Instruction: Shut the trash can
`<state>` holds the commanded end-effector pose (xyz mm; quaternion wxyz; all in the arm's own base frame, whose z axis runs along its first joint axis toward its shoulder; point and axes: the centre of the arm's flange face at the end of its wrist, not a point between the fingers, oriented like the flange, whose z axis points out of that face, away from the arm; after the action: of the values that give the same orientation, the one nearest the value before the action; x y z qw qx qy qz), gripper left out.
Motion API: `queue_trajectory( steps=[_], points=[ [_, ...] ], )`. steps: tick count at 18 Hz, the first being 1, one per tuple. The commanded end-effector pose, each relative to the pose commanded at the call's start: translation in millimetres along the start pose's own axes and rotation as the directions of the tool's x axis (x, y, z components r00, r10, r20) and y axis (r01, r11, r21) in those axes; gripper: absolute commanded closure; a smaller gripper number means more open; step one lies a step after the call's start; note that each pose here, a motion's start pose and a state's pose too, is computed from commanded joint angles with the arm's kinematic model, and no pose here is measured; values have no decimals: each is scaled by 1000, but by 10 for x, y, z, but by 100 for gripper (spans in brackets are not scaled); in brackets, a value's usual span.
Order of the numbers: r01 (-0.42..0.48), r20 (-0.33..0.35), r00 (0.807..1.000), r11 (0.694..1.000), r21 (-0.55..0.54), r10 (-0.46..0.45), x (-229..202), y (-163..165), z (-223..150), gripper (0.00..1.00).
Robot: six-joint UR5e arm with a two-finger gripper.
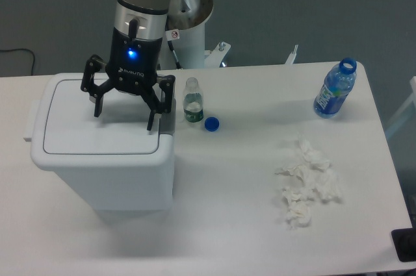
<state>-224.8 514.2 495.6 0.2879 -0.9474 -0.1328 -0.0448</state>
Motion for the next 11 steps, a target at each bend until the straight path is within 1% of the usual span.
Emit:
queue_trajectory(
  steps=[4,11],
  points=[
    [-25,-4,1000,1000,-5,25,-1,21,24,0],
    [-27,-4,1000,1000,-5,27,-1,21,24,0]
  ],
)
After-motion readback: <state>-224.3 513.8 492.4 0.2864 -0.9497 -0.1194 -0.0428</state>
